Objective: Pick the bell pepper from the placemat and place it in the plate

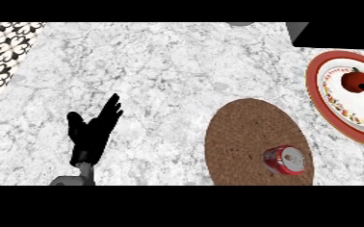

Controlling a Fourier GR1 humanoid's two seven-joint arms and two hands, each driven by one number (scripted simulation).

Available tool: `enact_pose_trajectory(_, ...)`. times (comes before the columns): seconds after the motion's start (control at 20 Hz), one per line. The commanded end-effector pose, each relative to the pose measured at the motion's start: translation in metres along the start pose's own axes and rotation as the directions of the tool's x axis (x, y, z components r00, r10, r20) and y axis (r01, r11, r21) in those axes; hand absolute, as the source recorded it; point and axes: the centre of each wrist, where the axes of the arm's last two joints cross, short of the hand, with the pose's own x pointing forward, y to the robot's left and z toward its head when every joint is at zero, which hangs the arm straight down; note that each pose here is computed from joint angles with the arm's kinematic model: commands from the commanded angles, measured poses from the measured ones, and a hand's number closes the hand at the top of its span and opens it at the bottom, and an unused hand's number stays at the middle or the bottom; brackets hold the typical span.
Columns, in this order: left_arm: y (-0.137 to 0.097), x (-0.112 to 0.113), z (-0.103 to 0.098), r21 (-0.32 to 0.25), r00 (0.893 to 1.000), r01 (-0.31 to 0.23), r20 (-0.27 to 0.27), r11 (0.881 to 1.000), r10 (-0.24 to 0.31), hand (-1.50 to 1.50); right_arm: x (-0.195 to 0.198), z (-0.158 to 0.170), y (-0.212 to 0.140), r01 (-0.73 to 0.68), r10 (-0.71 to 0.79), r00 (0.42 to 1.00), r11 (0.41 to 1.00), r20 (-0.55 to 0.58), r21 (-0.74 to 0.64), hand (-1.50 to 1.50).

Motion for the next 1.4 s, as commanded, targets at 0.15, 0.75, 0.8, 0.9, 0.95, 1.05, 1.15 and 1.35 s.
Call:
enact_pose_trajectory(0.15,0.008,-0.002,0.01,0.022,0.999,-0.014,-0.029,1.0,0.014,0.0,-0.02,0.016,-0.062,0.153,-0.15,0.987,0.987,-0.063,0.049,-1.5)
enact_pose_trajectory(0.75,0.003,-0.005,0.013,0.028,0.999,-0.004,-0.035,1.0,0.005,0.0,-0.054,0.07,-0.138,0.127,-0.122,0.992,0.947,-0.037,0.293,-1.5)
enact_pose_trajectory(0.8,0.004,0.004,-0.003,0.034,0.999,0.001,-0.04,0.999,0.0,0.0,-0.04,0.057,-0.154,0.103,-0.098,0.995,0.952,-0.032,0.289,-1.5)
enact_pose_trajectory(0.9,0.015,-0.012,0.007,0.036,0.998,-0.036,-0.048,0.999,0.037,0.0,-0.057,0.08,-0.157,0.085,-0.078,0.996,0.949,-0.033,0.303,-1.5)
enact_pose_trajectory(0.95,0.016,-0.008,0.006,0.05,0.999,0.002,-0.037,0.999,-0.001,0.0,-0.056,0.082,-0.163,0.076,-0.072,0.997,0.952,-0.023,0.298,-1.5)
enact_pose_trajectory(1.05,0.011,-0.015,0.024,0.025,0.999,-0.012,-0.051,1.0,0.013,0.0,-0.057,0.082,-0.159,0.063,-0.054,0.998,0.951,-0.039,0.302,-1.5)
enact_pose_trajectory(1.15,0.02,0.003,0.009,0.038,0.999,-0.007,-0.052,0.999,0.009,0.0,-0.068,0.097,-0.156,0.05,-0.041,0.999,0.943,-0.035,0.329,-1.5)
enact_pose_trajectory(1.35,0.001,-0.02,0.007,0.038,0.998,-0.017,-0.053,0.999,0.019,0.0,-0.071,0.101,-0.158,0.055,-0.049,0.998,0.946,-0.027,0.318,-1.5)
